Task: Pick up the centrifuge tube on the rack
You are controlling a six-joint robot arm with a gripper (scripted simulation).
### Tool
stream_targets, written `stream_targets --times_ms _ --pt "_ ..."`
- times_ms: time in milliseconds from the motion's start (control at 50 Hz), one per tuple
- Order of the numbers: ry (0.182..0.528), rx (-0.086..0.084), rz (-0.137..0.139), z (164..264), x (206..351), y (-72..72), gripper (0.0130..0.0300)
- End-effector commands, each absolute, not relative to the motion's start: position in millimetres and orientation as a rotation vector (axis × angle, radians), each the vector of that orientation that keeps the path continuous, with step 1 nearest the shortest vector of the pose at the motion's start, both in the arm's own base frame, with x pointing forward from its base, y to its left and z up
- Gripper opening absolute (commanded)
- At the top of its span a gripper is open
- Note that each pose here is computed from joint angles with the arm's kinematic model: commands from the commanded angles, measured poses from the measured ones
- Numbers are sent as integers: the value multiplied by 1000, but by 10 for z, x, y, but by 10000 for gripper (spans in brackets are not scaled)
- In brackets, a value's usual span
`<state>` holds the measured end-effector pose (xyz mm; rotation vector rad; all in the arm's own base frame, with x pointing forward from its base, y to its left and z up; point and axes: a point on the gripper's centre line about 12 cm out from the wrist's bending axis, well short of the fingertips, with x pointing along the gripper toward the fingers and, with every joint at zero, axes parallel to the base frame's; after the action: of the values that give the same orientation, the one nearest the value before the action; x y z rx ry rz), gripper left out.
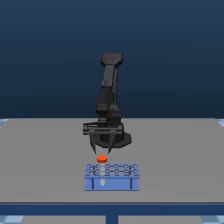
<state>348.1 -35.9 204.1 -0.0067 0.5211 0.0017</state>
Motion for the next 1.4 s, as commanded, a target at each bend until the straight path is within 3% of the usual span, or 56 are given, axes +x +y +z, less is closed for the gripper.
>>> stream_targets --times_ms 20,800,1400 --pt "526 -1 1 2032 3497 -360 300" --pt "522 0 -1 1980 3483 -360 300" --pt "524 0 0 1793 3489 -360 300"
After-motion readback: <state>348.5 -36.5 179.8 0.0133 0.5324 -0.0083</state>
